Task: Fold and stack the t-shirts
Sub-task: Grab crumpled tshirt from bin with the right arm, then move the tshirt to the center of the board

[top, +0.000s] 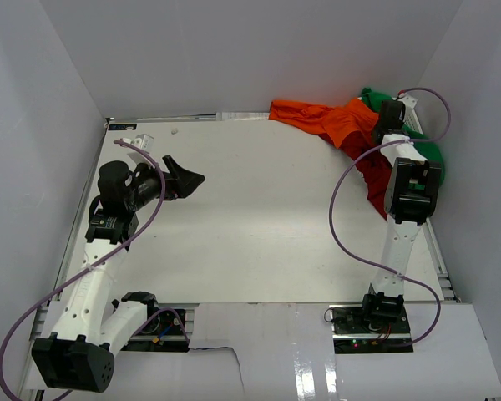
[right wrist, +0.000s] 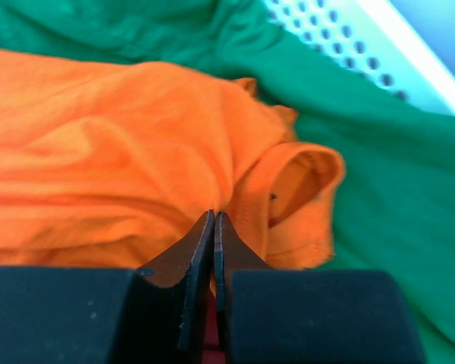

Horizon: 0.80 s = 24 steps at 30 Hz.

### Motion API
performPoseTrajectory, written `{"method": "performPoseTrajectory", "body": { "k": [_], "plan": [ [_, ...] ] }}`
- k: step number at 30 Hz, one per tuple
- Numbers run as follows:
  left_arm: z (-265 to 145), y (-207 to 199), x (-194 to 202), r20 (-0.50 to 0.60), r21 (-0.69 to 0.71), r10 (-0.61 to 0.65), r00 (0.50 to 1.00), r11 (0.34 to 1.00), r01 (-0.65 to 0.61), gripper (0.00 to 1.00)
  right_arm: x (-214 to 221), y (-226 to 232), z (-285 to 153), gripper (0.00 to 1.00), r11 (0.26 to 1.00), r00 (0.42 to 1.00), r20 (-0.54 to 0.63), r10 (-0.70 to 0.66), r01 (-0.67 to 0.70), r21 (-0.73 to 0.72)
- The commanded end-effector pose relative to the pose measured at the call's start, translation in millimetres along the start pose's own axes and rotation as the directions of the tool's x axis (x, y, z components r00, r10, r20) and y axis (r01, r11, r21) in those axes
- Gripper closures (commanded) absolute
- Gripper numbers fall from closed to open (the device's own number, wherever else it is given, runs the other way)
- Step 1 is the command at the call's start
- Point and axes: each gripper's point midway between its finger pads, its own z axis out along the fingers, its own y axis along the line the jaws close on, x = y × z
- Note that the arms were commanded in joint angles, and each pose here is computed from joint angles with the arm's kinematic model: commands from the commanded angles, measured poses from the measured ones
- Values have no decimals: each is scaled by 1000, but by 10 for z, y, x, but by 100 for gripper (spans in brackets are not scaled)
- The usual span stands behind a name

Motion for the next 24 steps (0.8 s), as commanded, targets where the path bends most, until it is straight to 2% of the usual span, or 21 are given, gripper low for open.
{"method": "performPoseTrajectory", "body": {
  "k": [1,9,13,14,15,17,18,19,20,21,22,24],
  "plan": [
    [-28,-32,-46,11,1,17,1000,1000,-17,2,-504,268,-196,92,989,994,68,89,-80,-127],
    [-67,-50,-69,27,-4,30,999,1000,-30,2,-1010,476,-666,92,964,986,108,130,-100,-248],
    [-81,-62,-78,33,-4,35,999,999,-35,2,-1520,840,-1248,92,906,971,178,156,-69,-418],
    [-84,-60,-83,35,-6,37,999,999,-37,2,-1625,1008,-1441,92,867,972,179,154,-46,-496],
    [-84,-54,-83,36,-10,37,999,999,-36,2,-1958,1116,-1793,92,835,960,221,172,-22,-550],
    [-90,-47,-91,38,-15,38,999,999,-37,2,-2156,1486,-2411,92,712,956,240,170,49,-700],
    [-100,-62,-110,46,-15,42,998,999,-41,2,-2328,1773,-3080,92,626,942,277,188,102,-773],
    [-104,-54,-114,48,-19,45,998,999,-44,2,-2381,1901,-3446,92,565,939,290,188,138,-813],
    [-104,-48,-114,48,-22,44,998,999,-43,2,-2443,1974,-3784,92,523,929,323,179,188,-831],
    [-106,-48,-126,53,-27,46,998,999,-45,2,-2609,2053,-4472,92,437,907,358,219,237,-868],
    [-108,-33,-123,52,-34,44,998,999,-42,2,-2538,2067,-4715,92,394,919,337,204,238,-888],
    [-112,-8,-145,60,-52,45,997,998,-42,2,-2526,1880,-5466,92,225,929,283,239,231,-947]
  ]
}}
